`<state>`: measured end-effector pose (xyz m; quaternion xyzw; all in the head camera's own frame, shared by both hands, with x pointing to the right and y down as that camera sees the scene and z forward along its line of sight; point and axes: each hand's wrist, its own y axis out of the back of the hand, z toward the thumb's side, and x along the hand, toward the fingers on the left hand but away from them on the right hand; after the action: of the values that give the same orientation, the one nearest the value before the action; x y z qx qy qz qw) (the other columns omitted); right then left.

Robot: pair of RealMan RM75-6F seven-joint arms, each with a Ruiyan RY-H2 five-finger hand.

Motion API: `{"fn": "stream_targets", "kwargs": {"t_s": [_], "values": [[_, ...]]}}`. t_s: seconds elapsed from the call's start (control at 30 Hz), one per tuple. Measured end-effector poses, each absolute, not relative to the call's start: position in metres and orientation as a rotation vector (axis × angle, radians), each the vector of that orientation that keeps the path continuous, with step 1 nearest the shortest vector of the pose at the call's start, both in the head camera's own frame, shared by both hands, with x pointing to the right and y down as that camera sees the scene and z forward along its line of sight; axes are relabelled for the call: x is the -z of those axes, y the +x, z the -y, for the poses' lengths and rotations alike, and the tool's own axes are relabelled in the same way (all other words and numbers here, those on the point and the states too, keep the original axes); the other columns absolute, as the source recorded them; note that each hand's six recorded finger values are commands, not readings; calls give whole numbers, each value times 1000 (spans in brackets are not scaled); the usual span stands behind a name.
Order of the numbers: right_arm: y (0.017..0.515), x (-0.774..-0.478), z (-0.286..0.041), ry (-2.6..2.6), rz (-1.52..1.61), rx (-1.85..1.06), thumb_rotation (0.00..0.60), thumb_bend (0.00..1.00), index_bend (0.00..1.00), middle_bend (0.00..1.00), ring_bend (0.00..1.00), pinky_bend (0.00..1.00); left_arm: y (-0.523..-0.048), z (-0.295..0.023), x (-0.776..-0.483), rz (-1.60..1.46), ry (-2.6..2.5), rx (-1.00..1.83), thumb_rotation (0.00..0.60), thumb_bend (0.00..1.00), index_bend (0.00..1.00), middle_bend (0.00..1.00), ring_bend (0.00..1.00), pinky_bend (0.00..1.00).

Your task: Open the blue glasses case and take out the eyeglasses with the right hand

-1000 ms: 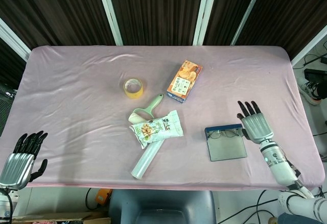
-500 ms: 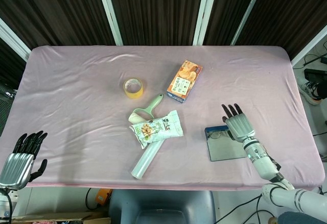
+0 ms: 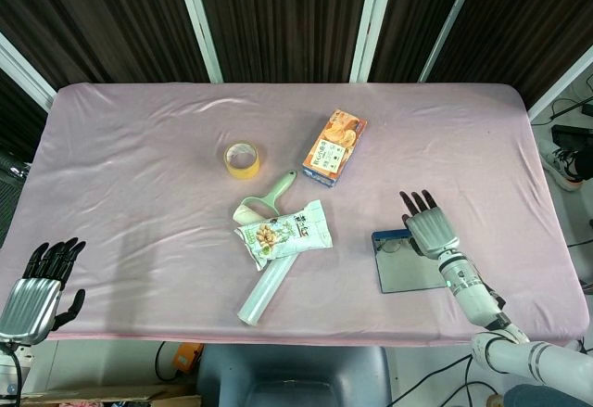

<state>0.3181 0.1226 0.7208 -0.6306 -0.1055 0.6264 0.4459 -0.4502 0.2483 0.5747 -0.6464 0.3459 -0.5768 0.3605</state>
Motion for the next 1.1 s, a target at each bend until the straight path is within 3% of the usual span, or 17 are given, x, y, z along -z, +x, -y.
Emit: {"fn": "stream_targets", "kwargs": {"t_s": [0.8, 1.1], "values": [[317, -723, -124, -1557, 270, -1553, 600, 582, 642, 0, 0, 0, -451, -248, -573, -896, -1666, 1486, 600, 423, 0, 41, 66, 46], [308, -706, -116, -1522, 374, -1477, 600, 581, 649, 12, 0, 0, -452, -249, -573, -900, -1669, 1483, 600, 423, 0, 41, 65, 46]]}}
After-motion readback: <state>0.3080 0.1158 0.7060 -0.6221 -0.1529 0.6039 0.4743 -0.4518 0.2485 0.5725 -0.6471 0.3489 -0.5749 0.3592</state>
